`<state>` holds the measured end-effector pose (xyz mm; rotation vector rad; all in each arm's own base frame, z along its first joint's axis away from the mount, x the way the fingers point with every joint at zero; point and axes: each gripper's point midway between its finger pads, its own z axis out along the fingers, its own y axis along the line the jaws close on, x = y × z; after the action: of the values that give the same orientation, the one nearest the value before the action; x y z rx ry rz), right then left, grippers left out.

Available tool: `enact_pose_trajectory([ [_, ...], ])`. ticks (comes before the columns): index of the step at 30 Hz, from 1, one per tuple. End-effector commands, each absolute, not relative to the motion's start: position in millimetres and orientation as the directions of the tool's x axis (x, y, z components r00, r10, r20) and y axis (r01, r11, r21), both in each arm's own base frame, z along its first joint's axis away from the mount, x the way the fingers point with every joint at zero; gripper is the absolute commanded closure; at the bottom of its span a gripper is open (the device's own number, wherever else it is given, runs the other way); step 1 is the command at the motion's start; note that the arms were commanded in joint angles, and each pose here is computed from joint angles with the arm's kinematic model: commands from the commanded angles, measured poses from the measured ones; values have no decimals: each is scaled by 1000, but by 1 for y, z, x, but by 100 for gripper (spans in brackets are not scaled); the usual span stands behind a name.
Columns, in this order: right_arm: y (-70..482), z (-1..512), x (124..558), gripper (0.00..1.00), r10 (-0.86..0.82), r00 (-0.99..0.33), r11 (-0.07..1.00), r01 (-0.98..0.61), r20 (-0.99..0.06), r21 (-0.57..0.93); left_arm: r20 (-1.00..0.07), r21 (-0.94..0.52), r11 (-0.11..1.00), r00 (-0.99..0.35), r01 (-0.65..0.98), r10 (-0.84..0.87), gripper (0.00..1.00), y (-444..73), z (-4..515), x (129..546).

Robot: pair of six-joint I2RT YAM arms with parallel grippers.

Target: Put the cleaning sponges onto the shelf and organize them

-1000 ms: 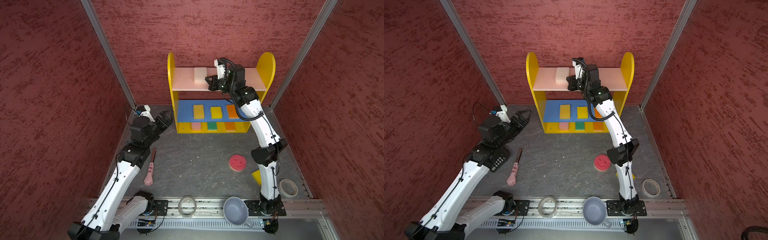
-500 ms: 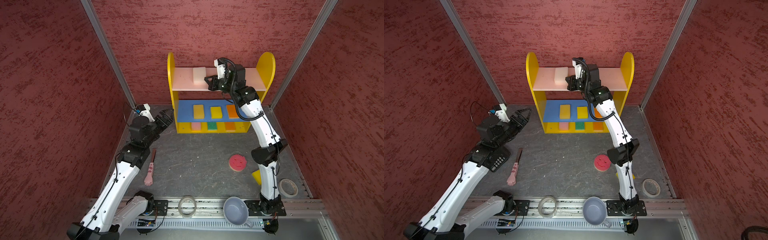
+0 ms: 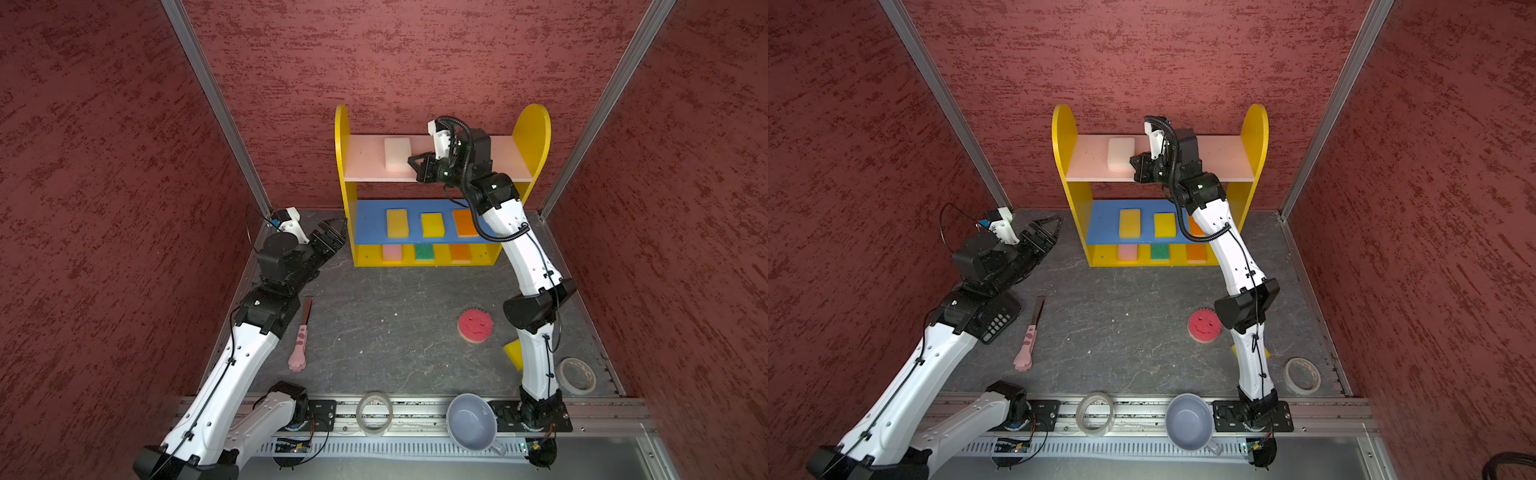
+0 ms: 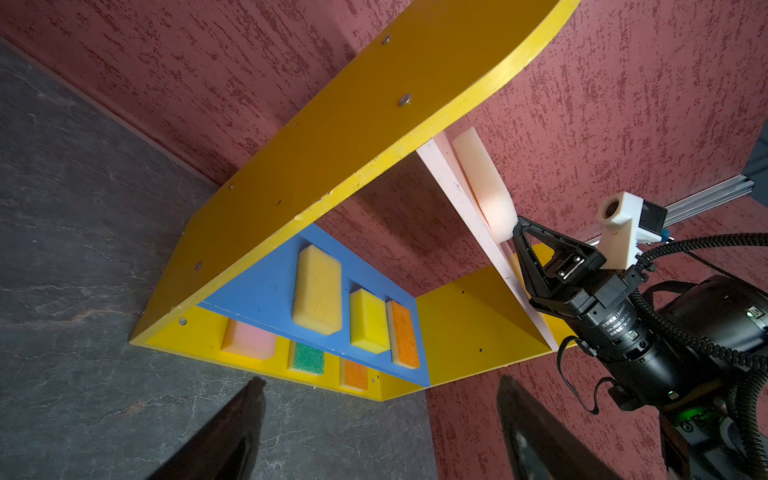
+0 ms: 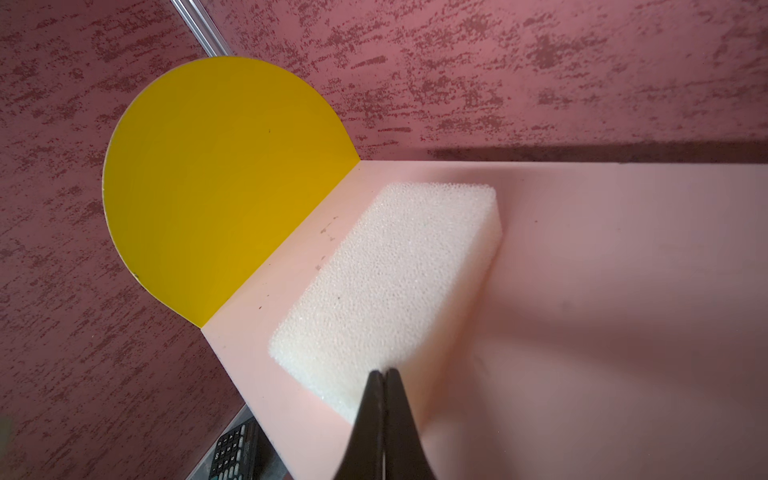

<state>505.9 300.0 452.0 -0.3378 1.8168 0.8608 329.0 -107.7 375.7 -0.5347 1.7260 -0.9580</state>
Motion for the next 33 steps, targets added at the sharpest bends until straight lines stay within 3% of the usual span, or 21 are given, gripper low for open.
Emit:
enact_pose_trajectory([
  [1,298,457,490,100,153,-439,689,-595,-885,414,-579,-807,581,-345,110,-739,13,-107,381,326],
  [7,294,464,489,98,159,-422,695,-595,-893,405,-578,-807,580,-345,110,-740,13,-107,382,326],
  [13,292,471,488,86,168,-404,698,-595,-899,398,-578,-807,581,-344,106,-740,13,-106,381,326],
  [21,289,477,487,79,176,-384,707,-592,-907,388,-576,-808,580,-349,105,-739,11,-107,379,328],
  [28,285,484,485,57,177,-364,716,-590,-914,373,-578,-807,580,-348,110,-739,11,-107,382,325],
  [33,278,490,482,49,177,-345,737,-575,-922,356,-580,-807,580,-343,114,-739,10,-106,383,324],
])
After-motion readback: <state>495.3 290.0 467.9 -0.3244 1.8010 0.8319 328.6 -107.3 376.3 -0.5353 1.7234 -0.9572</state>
